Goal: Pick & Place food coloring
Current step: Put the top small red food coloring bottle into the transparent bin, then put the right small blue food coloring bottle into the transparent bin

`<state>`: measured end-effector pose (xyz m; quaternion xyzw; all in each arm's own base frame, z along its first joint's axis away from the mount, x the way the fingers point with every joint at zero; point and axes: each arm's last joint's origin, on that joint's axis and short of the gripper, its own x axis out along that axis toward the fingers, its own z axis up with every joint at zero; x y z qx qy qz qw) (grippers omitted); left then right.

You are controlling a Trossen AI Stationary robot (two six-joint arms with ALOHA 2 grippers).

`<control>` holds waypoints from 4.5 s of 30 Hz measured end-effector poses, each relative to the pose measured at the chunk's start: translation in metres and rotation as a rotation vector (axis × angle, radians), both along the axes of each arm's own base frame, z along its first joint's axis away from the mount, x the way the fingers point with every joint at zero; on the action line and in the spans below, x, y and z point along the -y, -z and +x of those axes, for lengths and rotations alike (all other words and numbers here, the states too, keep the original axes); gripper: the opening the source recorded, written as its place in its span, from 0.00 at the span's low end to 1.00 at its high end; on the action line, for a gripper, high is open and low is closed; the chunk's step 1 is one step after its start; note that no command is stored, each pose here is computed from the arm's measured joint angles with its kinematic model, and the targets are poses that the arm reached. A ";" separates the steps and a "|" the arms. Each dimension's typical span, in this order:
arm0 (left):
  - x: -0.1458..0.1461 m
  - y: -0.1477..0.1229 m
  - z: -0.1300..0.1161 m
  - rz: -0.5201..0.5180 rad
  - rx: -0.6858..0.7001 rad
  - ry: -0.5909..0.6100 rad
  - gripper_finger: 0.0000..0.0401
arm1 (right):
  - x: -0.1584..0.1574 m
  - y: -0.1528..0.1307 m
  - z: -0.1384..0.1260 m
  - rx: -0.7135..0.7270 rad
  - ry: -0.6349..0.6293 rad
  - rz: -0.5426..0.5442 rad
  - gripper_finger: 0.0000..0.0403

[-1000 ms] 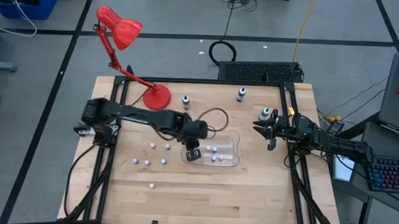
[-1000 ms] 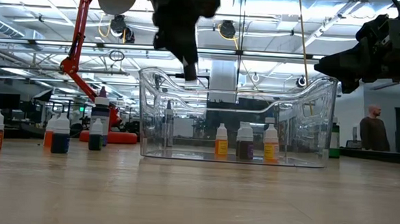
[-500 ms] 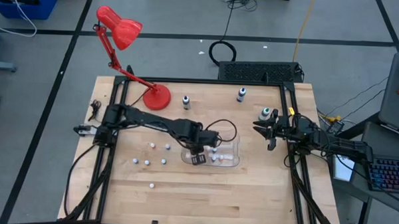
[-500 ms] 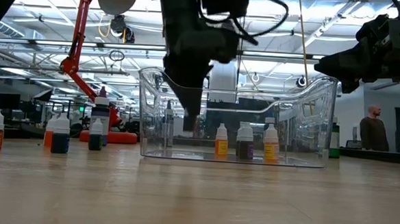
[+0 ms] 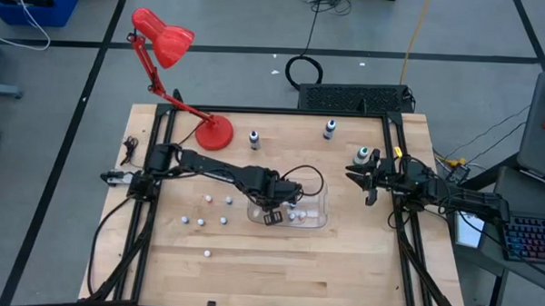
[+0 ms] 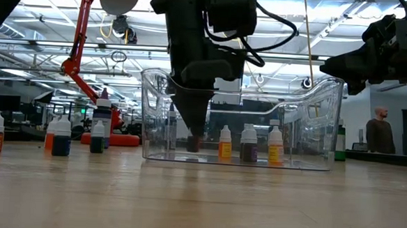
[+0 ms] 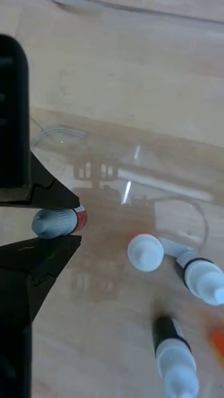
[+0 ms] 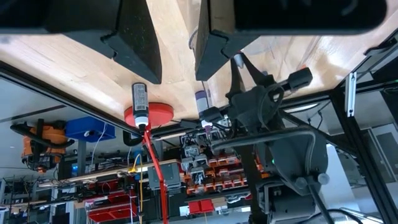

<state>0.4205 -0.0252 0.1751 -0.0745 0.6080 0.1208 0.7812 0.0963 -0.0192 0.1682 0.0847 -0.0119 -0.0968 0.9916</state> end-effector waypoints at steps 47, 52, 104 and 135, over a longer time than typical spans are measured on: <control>-0.004 0.000 -0.001 -0.065 -0.009 -0.036 0.14 | 0.000 0.000 0.000 0.000 0.000 0.000 0.22; 0.003 -0.002 -0.001 -0.080 -0.010 -0.021 0.18 | 0.000 0.000 0.000 0.000 0.000 0.000 0.22; 0.049 -0.138 -0.114 0.071 0.158 -0.067 0.29 | 0.000 0.001 0.001 -0.008 0.000 0.002 0.22; 0.092 -0.005 -0.170 0.054 -0.011 -0.017 0.57 | 0.000 0.001 0.000 -0.007 0.000 0.001 0.22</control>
